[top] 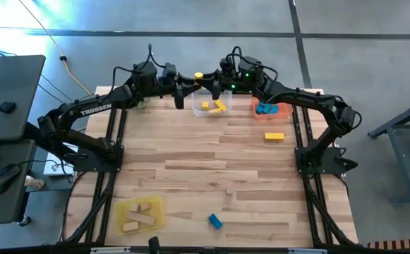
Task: Sort & place blocks by color
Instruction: Put the yellow block into the transparent bin
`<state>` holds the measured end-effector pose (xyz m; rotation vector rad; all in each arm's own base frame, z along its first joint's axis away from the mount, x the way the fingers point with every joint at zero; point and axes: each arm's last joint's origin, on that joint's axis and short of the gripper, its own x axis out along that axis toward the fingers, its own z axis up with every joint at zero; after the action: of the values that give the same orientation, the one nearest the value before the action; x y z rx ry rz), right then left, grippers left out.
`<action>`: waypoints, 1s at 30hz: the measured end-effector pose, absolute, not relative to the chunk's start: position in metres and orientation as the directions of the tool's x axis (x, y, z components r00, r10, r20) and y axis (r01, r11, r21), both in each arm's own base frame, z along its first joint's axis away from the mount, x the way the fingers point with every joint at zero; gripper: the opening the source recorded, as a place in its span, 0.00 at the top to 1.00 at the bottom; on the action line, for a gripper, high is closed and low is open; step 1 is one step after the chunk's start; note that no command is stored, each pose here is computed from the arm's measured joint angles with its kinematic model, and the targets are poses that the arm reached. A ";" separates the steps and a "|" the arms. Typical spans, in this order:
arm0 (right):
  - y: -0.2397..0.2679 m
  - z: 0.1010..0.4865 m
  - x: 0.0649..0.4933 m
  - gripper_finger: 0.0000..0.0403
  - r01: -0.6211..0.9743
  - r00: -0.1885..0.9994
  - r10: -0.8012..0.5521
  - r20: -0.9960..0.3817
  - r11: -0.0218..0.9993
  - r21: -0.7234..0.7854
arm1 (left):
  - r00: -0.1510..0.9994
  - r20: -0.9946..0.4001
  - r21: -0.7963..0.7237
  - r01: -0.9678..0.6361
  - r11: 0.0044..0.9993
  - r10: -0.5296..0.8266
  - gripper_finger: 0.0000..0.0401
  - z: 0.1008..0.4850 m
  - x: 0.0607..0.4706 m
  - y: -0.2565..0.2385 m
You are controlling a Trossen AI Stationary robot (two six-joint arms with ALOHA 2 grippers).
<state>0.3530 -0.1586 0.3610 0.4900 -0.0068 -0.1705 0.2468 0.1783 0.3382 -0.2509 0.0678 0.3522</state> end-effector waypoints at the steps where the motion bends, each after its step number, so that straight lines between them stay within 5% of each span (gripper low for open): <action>1: -0.158 0.361 0.353 0.73 0.165 0.985 -0.168 -0.034 0.868 0.469 | 0.937 -0.109 -0.232 -0.348 0.908 0.331 0.75 0.338 0.247 0.179; 10: -0.158 0.361 0.354 0.73 0.184 0.981 -0.189 -0.035 0.864 0.469 | 0.934 -0.106 -0.222 -0.356 0.908 0.340 0.72 0.338 0.247 0.179; 20: -0.159 0.358 0.353 0.74 0.233 0.971 -0.230 -0.061 0.866 0.442 | 0.929 -0.109 -0.144 -0.366 0.919 0.353 0.51 0.337 0.246 0.182; 30: -0.178 0.337 0.342 0.74 0.456 0.886 -0.377 -0.271 0.819 0.349 | 0.867 -0.158 -0.163 -0.495 0.853 0.473 0.41 0.332 0.227 0.205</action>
<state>0.3419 -0.1778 0.3371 0.4189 0.1935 -0.4465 0.2267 0.2049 0.3324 -0.2018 0.1141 0.5101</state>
